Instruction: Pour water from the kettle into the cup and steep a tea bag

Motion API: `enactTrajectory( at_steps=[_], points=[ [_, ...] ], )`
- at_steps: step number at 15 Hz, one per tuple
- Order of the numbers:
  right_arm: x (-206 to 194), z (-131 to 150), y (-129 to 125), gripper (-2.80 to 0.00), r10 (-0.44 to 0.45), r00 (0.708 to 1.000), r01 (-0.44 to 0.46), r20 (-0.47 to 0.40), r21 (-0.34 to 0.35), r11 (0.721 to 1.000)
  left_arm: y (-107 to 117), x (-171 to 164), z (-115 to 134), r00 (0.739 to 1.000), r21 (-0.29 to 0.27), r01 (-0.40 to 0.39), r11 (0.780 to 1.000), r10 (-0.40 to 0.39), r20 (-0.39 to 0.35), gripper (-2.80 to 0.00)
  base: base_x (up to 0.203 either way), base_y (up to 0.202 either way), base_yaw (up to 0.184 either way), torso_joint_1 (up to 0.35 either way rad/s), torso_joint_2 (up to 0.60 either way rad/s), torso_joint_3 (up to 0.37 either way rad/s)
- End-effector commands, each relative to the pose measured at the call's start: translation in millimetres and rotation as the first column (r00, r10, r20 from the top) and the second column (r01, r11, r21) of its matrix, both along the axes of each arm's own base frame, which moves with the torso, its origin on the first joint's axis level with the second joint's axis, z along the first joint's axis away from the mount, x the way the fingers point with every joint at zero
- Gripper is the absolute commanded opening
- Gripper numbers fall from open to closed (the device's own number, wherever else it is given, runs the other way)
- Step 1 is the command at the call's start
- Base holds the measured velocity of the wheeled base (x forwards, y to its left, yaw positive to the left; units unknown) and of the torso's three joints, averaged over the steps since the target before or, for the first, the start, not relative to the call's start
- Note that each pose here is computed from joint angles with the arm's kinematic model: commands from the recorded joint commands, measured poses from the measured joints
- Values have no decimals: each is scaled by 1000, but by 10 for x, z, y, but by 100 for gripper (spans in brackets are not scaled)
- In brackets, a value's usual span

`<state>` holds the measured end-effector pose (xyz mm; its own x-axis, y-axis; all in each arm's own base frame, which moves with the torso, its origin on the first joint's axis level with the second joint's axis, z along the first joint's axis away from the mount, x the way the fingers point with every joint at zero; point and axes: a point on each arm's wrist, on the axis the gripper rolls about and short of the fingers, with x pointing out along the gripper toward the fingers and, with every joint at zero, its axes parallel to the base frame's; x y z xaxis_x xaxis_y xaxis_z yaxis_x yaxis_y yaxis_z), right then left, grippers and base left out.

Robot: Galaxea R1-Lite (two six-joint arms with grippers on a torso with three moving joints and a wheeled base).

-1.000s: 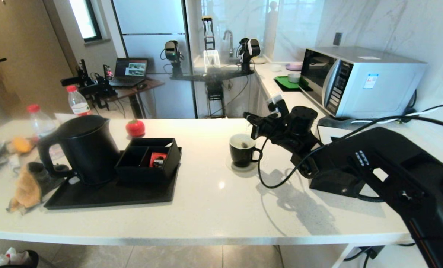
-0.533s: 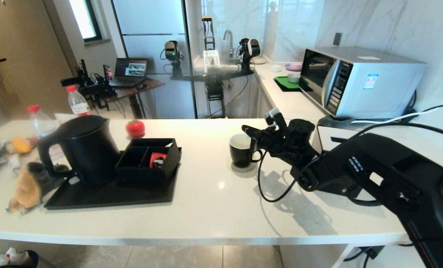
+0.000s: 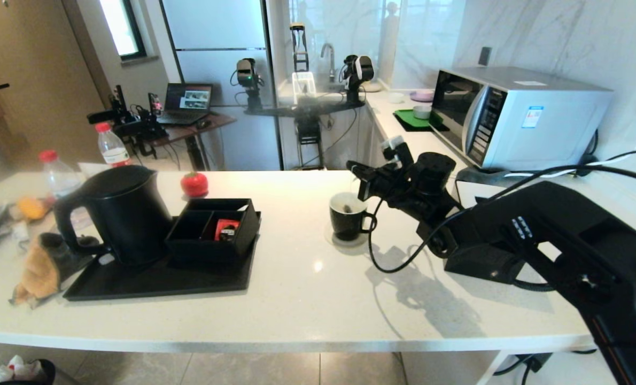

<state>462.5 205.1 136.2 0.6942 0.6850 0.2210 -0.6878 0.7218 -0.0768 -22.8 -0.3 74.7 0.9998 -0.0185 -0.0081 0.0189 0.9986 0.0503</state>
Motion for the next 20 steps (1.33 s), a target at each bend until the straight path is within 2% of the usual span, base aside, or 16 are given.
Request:
enactTrajectory(
  at_steps=[1,6,12,20],
  points=[
    [25,200,-2,-280,0,999,0,44,19,1000,0,0,0,1000,0,0,1000,0,0,-280,0,0,0,0,0,0],
    [24,276,12,-280,2,999,-3,49,21,1000,0,0,0,1000,0,0,1000,0,0,-280,0,0,0,0,0,0],
    [31,205,15,-280,2,999,-2,39,15,1000,0,0,0,1000,0,0,1000,0,0,-280,0,0,0,0,0,0],
    [-89,-317,-30,-280,1,999,-2,-48,-25,1000,0,0,0,1000,0,0,1000,0,0,-280,0,0,0,0,0,0]
  ],
)
